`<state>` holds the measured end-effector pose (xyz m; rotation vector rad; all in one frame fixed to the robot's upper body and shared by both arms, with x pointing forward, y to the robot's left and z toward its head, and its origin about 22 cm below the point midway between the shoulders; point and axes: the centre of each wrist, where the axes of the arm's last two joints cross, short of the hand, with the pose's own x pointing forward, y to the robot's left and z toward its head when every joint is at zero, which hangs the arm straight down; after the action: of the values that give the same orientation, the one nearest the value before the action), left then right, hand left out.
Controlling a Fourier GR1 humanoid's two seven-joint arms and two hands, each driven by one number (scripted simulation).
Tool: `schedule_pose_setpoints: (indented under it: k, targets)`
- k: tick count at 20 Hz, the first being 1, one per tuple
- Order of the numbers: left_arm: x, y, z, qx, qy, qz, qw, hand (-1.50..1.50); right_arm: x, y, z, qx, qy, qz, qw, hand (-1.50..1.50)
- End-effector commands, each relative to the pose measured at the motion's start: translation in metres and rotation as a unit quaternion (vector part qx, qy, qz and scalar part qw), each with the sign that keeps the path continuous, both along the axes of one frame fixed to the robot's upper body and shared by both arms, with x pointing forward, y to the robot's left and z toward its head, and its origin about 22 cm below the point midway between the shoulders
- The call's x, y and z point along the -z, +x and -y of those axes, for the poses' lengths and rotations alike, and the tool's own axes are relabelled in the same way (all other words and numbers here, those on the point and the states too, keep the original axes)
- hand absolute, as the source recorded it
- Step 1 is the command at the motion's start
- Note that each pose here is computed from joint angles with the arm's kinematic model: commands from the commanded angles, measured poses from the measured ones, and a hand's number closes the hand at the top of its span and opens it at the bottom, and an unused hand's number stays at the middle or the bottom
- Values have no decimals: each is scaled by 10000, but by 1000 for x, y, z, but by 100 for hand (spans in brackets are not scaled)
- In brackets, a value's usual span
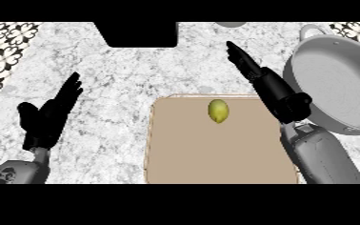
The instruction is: Pick the lemon from the tray and place it in the pot
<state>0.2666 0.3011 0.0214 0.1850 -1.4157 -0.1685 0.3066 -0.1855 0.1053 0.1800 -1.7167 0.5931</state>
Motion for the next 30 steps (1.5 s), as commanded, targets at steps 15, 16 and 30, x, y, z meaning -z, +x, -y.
schedule_pose_setpoints:
  k: [15, 16, 30]
  targets:
    - [-57, 26, 21, -610, -685, 1023, 9905, 0, 141, 4, 118, 2270, 583, 1890, 9536, -150]
    - [-68, 23, 19, -696, -746, 1115, 9885, 0, 115, 11, 136, 2085, 606, 1901, 9575, -150]
    - [-47, 21, 27, -665, -690, 998, 9904, 0, 26, 39, 74, 74, -2572, 348, 9657, -150]
